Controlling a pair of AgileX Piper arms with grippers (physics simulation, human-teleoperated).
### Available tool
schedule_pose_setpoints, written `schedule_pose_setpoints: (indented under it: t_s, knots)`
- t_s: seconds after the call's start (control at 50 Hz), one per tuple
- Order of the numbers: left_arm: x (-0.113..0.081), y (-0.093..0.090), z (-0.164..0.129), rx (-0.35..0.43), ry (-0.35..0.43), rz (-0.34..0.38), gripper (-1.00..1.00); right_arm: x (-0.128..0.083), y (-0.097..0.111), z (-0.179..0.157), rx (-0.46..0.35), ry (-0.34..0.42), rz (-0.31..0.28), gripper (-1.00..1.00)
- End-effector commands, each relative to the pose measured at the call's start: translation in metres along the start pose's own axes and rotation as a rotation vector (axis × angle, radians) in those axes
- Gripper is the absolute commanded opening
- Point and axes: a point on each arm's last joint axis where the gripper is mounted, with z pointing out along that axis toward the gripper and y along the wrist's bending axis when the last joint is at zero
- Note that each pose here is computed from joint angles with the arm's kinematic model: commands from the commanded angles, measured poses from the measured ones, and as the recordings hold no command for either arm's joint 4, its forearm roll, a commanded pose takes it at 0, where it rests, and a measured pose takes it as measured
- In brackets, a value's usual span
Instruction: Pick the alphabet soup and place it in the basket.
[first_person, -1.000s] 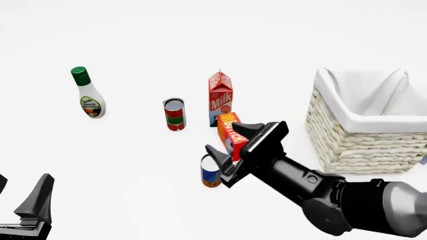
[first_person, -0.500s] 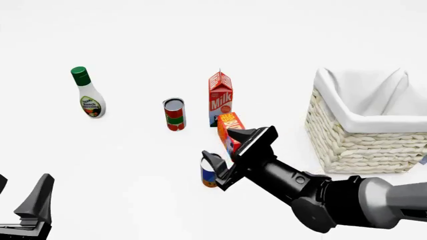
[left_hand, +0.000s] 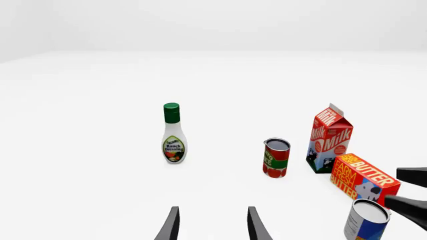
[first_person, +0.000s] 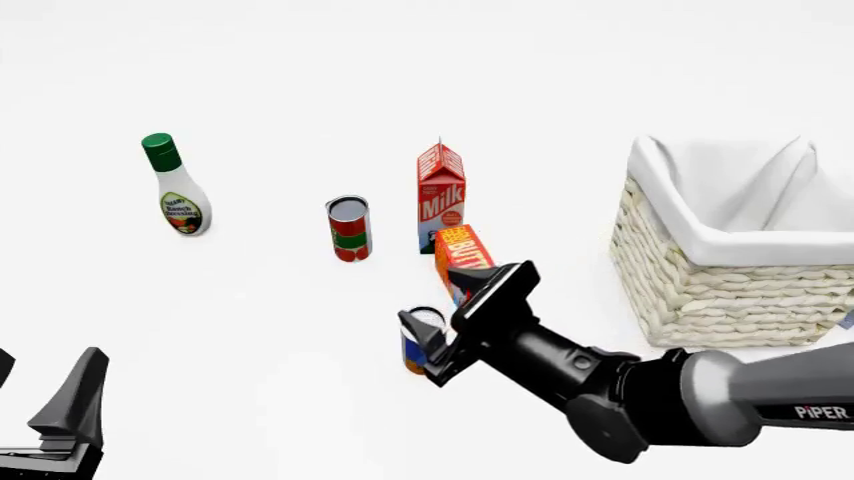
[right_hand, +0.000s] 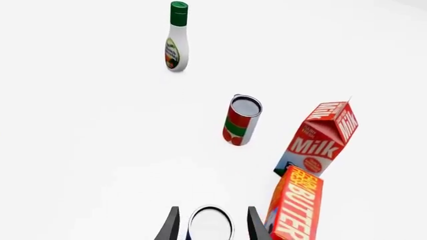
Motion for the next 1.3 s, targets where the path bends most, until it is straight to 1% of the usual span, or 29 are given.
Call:
schedule_pose_setpoints:
  t_s: [0.02,0.4,1.3]
  knots:
    - [0.000,0.000,0.000,0.000,0.000,0.000,1.00,0.008,0.000,0.006,0.000,0.015,0.005,1.00]
    - [0.000,0.000,0.000,0.000,0.000,0.000,1.00,0.021,-0.001,0.015,0.008,0.039,0.016,1.00]
    - [0.000,0.000,0.000,0.000,0.000,0.000,1.00,0.047,0.004,0.034,-0.001,0.095,0.037,1.00]
